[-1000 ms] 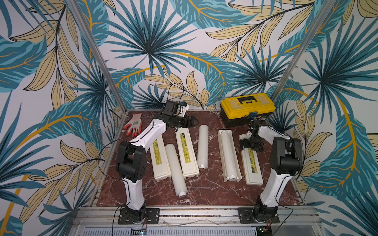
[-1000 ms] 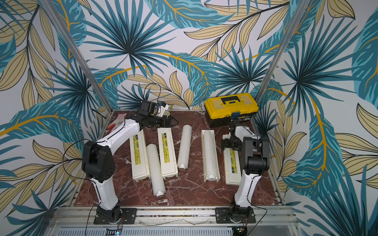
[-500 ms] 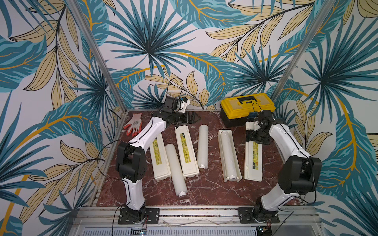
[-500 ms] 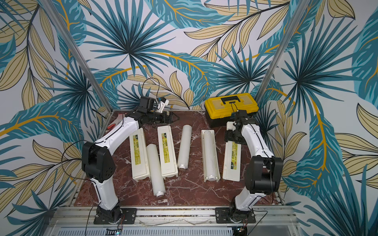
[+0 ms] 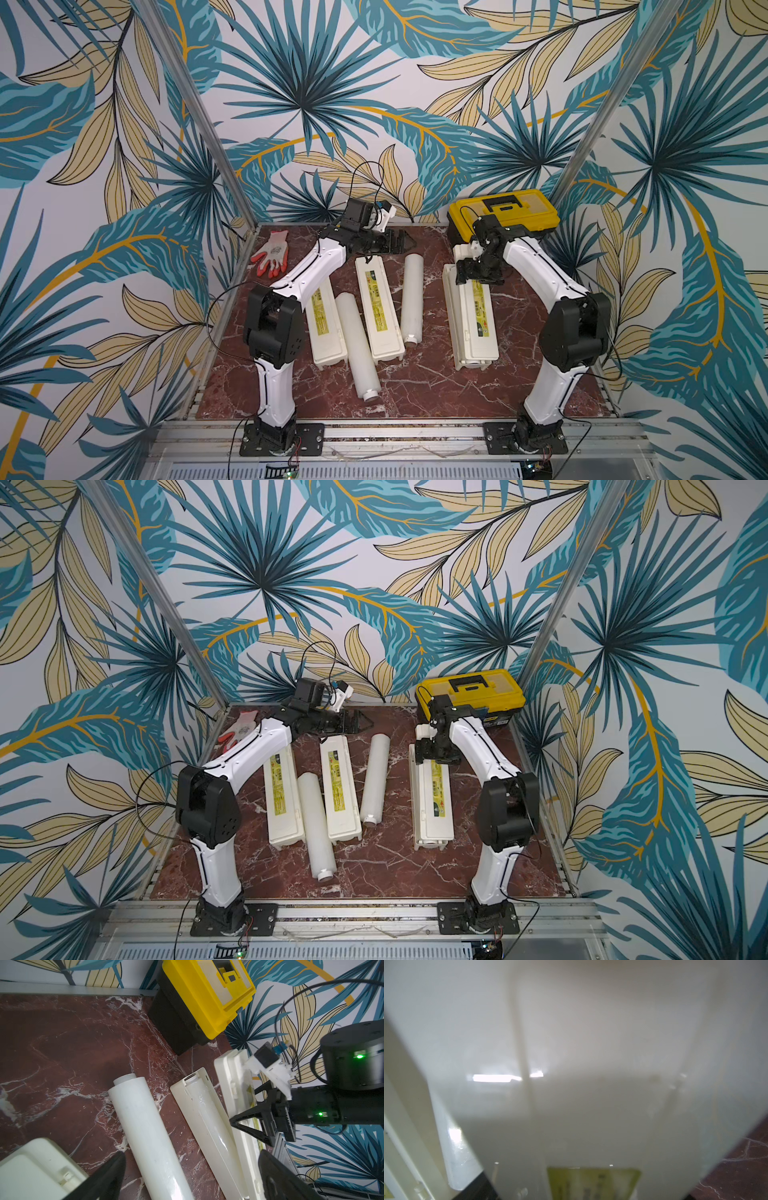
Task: Put plastic wrap rolls into dispensers
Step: Close the lid on the plastic wrap cutting box.
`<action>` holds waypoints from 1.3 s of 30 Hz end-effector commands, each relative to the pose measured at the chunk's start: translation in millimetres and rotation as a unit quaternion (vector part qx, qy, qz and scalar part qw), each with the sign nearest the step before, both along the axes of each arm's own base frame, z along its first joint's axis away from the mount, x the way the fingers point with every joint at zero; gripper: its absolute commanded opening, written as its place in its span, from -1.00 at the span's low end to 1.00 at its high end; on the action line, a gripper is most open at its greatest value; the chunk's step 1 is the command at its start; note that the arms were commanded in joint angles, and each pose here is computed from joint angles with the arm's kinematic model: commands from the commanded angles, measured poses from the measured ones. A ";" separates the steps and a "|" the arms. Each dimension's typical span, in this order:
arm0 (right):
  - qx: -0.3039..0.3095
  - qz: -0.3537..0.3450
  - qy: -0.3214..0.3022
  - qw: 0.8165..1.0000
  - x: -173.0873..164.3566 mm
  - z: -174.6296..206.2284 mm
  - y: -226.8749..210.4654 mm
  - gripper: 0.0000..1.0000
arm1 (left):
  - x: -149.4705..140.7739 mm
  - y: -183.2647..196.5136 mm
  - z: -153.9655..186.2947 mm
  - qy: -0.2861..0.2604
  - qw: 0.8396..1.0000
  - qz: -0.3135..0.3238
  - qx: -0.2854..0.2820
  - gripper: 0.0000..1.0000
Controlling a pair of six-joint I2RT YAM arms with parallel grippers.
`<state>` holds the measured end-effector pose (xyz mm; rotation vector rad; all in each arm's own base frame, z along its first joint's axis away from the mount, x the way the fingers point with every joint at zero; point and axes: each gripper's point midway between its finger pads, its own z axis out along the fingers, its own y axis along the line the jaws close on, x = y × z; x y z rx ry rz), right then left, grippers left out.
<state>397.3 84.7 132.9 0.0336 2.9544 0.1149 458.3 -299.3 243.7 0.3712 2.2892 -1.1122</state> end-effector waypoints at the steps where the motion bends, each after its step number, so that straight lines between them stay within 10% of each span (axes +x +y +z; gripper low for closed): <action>1: -0.012 -0.018 -0.009 1.000 9.6 1.3 3.6 0.67 | -7.4 6.1 4.7 -0.008 1.000 0.005 0.004 0.99; 39: -0.063 0.003 -0.006 0.998 9.0 -55.5 -0.1 0.91 | -22.2 9.8 -19.1 0.031 0.999 0.009 0.011 0.99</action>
